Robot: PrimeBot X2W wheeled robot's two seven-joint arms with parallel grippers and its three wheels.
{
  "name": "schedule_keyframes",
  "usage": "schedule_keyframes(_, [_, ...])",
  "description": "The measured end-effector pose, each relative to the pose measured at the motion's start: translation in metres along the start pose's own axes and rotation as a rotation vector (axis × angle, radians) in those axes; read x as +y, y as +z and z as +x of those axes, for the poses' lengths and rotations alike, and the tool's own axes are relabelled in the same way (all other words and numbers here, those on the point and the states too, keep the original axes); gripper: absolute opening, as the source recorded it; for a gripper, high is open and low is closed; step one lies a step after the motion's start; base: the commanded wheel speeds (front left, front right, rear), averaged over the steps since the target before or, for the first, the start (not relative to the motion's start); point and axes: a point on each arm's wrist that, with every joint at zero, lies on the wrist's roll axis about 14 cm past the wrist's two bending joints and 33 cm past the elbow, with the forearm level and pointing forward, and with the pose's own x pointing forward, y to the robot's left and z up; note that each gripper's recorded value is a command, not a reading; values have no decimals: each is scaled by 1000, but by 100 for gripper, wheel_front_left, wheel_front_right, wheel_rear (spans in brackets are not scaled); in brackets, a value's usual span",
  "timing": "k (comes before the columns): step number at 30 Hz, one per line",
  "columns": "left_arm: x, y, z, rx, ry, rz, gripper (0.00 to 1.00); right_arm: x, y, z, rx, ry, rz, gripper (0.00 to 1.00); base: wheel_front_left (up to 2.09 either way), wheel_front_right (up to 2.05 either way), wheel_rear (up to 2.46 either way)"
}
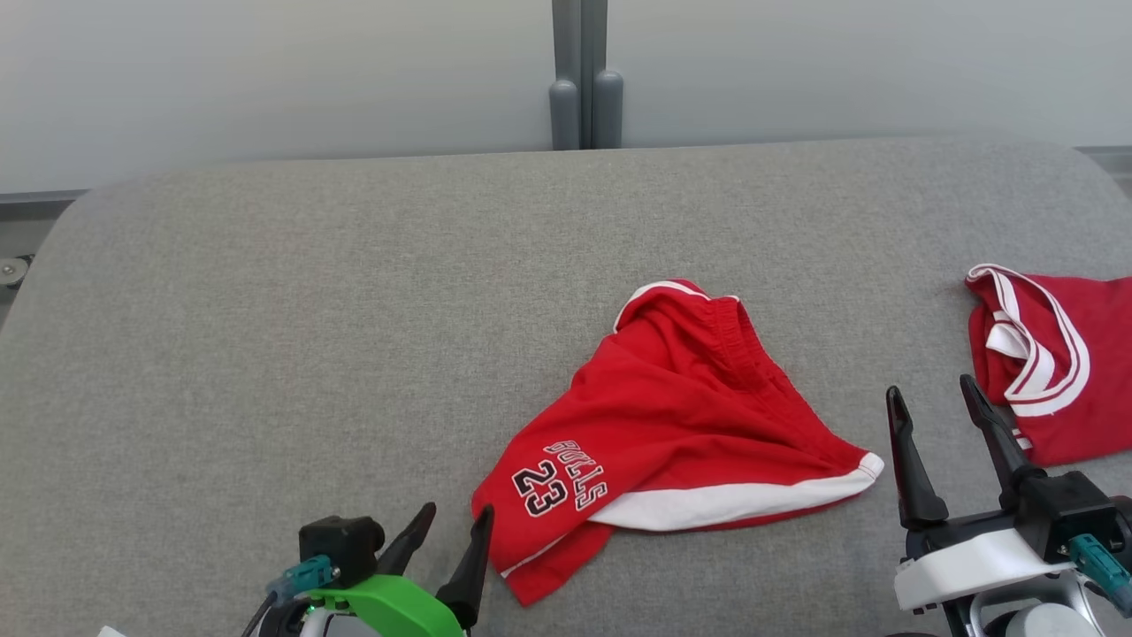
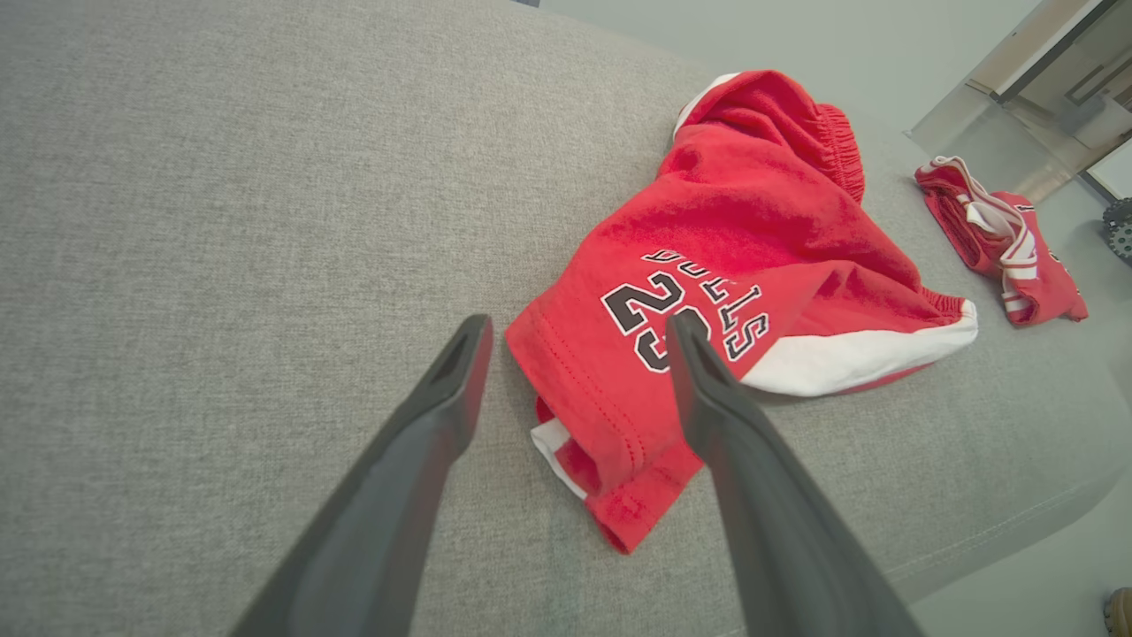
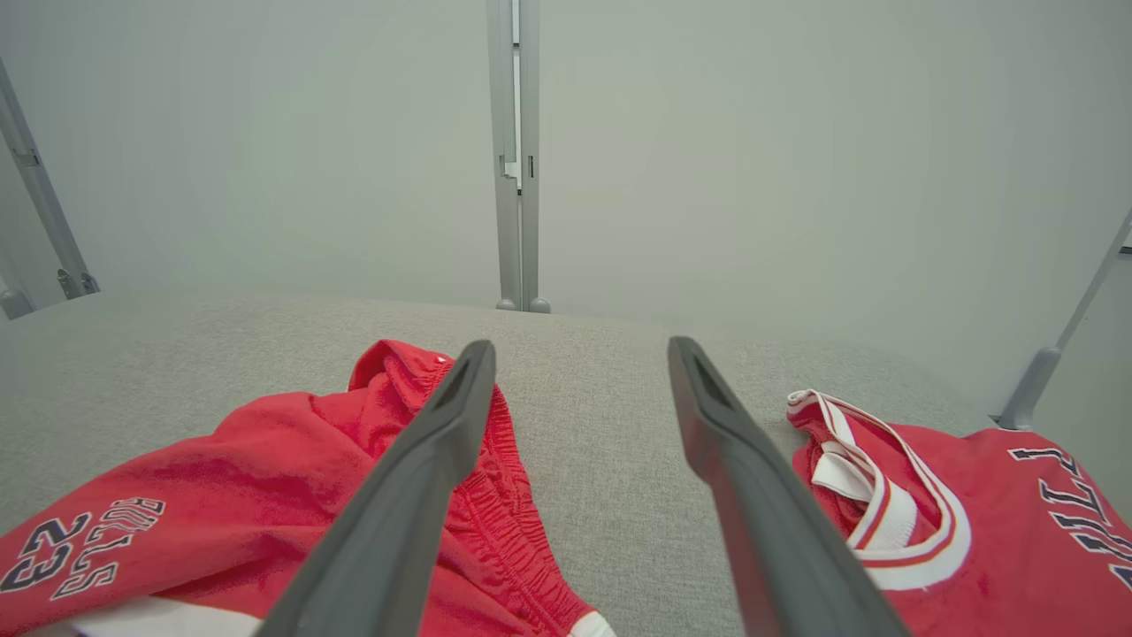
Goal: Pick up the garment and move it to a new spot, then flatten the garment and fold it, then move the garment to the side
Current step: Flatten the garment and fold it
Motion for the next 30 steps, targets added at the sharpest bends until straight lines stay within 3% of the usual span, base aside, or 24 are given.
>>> schedule_keyframes(12, [-14, -28, -3, 162, -41, -163, 100, 9, -3, -6, 12, 20, 13, 100, 0, 0, 0])
schedule_keyframes(19, [-15, -44, 6, 237, -47, -177, 100, 1, -9, -10, 32, -5, 11, 100, 0, 0, 0])
schedule_keyframes(20, [-15, -44, 8, 239, -50, -177, 91, 0, -9, -11, 33, -8, 11, 100, 0, 0, 0])
schedule_keyframes(21, [-15, -43, 11, 233, -52, -179, 69, -1, -10, -11, 37, -12, 10, 100, 0, 0, 0])
schedule_keyframes(22, [-16, -42, 14, 231, -55, -181, 20, -2, -11, -11, 40, -15, 10, 100, 0, 0, 0])
schedule_keyframes(23, [-17, -41, 17, 224, -60, -182, 0, -3, -12, -12, 44, -19, 10, 100, 0, 0, 0])
schedule_keyframes(30, [-13, -39, 28, 233, -75, -174, 0, -8, -17, -10, 55, -34, 13, 100, 0, 0, 0])
